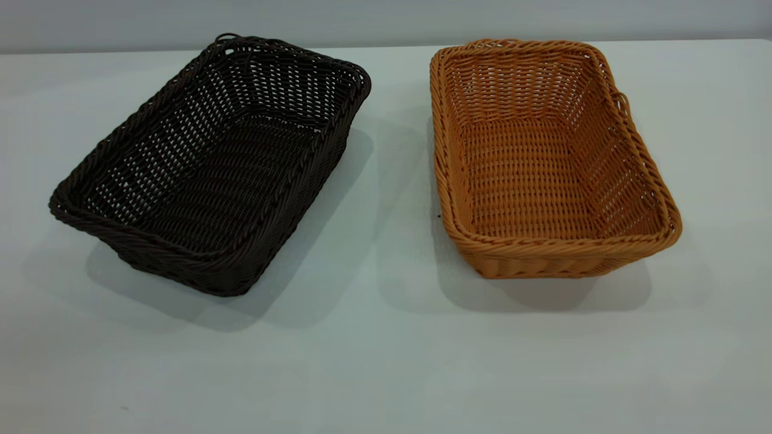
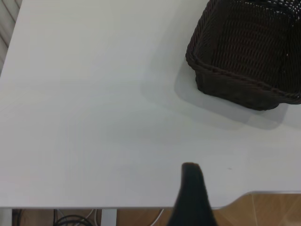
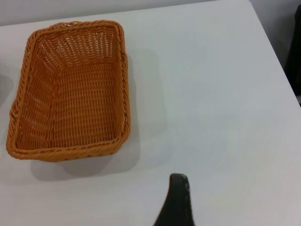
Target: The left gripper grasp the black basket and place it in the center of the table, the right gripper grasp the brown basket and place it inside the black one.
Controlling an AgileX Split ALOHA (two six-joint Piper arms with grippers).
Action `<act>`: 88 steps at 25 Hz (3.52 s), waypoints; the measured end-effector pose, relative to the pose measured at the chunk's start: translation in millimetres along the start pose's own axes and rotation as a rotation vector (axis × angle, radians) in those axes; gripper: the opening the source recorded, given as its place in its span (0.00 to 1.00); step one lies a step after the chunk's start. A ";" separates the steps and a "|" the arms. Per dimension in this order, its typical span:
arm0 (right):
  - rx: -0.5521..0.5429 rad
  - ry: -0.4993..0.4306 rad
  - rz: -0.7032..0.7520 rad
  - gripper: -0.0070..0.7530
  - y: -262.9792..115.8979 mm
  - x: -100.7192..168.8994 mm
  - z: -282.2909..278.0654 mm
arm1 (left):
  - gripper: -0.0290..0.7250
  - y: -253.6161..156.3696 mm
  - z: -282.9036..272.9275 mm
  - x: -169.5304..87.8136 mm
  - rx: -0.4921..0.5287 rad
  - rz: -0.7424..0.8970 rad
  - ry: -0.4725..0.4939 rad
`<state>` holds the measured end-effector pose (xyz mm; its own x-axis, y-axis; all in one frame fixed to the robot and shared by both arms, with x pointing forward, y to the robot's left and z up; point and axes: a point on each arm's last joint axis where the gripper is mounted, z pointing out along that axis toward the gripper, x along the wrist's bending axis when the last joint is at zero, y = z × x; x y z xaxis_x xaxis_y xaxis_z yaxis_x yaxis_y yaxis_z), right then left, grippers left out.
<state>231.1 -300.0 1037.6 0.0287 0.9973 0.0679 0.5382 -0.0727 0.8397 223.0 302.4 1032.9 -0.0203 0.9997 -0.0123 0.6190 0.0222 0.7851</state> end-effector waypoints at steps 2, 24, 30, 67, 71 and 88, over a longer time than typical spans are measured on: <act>0.000 0.000 0.000 0.76 0.0 0.0 0.0 | 0.71 0.0 0.0 0.0 0.000 0.000 0.000; 0.000 0.000 0.000 0.76 0.0 0.0 0.0 | 0.71 0.0 0.0 0.0 0.000 0.001 0.000; 0.000 0.000 0.000 0.76 0.0 0.0 0.0 | 0.71 -0.2 0.3 0.0 0.001 0.001 0.000; 0.144 -0.018 0.068 0.76 69.5 6.5 20.5 | 0.71 159.6 122.2 -6.8 0.170 -0.016 -0.013; 0.208 -0.027 0.093 0.76 77.7 7.6 39.6 | 0.71 194.3 167.8 -11.4 0.175 0.012 -0.052; 0.416 -0.011 0.152 0.76 92.7 15.2 117.8 | 0.71 187.9 379.2 -44.7 0.420 0.315 -0.159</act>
<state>380.6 -290.2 1053.0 0.1412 0.9758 0.1667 0.8205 -0.2096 0.5318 638.0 265.1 946.1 0.3154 0.9468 0.0642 0.8371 -0.3094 0.4512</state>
